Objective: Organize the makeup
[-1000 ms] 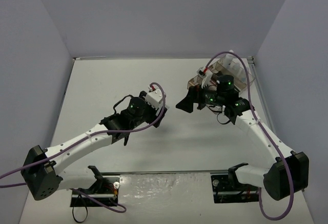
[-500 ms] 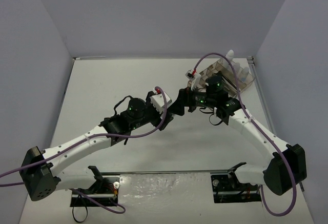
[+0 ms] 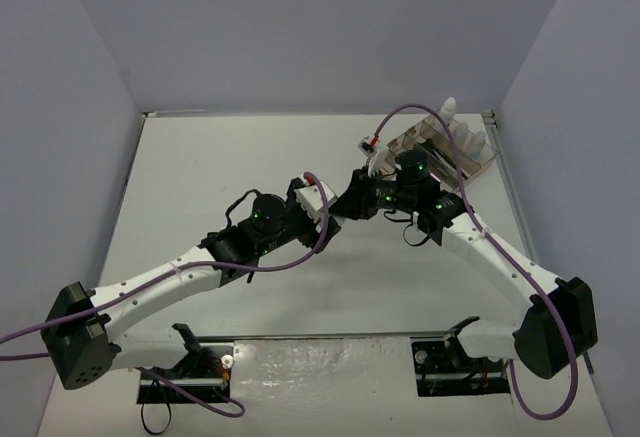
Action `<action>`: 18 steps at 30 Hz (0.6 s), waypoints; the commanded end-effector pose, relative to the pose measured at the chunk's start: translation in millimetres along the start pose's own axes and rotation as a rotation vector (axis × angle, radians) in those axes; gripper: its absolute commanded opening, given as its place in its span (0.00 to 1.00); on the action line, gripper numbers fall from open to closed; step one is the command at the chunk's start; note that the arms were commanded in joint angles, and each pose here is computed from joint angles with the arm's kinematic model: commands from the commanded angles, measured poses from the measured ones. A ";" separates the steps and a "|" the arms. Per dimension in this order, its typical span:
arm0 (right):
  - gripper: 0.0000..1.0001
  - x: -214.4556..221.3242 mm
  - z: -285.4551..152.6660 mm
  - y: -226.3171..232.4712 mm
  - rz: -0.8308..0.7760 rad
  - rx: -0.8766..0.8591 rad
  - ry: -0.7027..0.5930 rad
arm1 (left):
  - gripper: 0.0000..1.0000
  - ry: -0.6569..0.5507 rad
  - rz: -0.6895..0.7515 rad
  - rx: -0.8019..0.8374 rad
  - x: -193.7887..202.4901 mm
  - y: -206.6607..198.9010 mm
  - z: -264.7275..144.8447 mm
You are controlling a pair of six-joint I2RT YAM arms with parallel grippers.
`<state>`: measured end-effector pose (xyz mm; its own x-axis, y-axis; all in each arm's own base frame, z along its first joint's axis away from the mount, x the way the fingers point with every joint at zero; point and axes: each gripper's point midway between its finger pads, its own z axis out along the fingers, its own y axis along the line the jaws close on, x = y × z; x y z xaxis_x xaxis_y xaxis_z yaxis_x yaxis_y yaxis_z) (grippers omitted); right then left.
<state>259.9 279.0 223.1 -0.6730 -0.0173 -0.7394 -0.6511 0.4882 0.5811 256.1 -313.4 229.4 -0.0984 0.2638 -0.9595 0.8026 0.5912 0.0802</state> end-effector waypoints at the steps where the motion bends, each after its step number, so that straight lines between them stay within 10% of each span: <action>1: 0.00 -22.2 -2.5 11.6 -0.137 -0.050 -0.079 | 0.47 -0.108 0.003 0.002 -33.9 -0.2 1.1; 2: 0.00 -23.0 -3.0 9.5 -0.140 -0.040 -0.080 | 0.70 -0.099 -0.001 -0.009 -31.2 1.6 2.3; 5: 0.00 -28.1 -10.7 -9.7 -0.169 0.037 -0.085 | 0.96 -0.064 -0.027 -0.079 -23.9 13.3 2.3; 18: 0.00 -72.7 -111.7 -186.5 -0.231 0.445 -0.134 | 0.97 0.220 -0.513 -0.692 31.9 146.5 -83.7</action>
<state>357.5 129.4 199.5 -0.5461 -0.0110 -0.8376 -0.5223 0.7862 0.3302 311.9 -220.4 202.0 -0.4468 0.1927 -0.8736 0.3796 0.9251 0.0099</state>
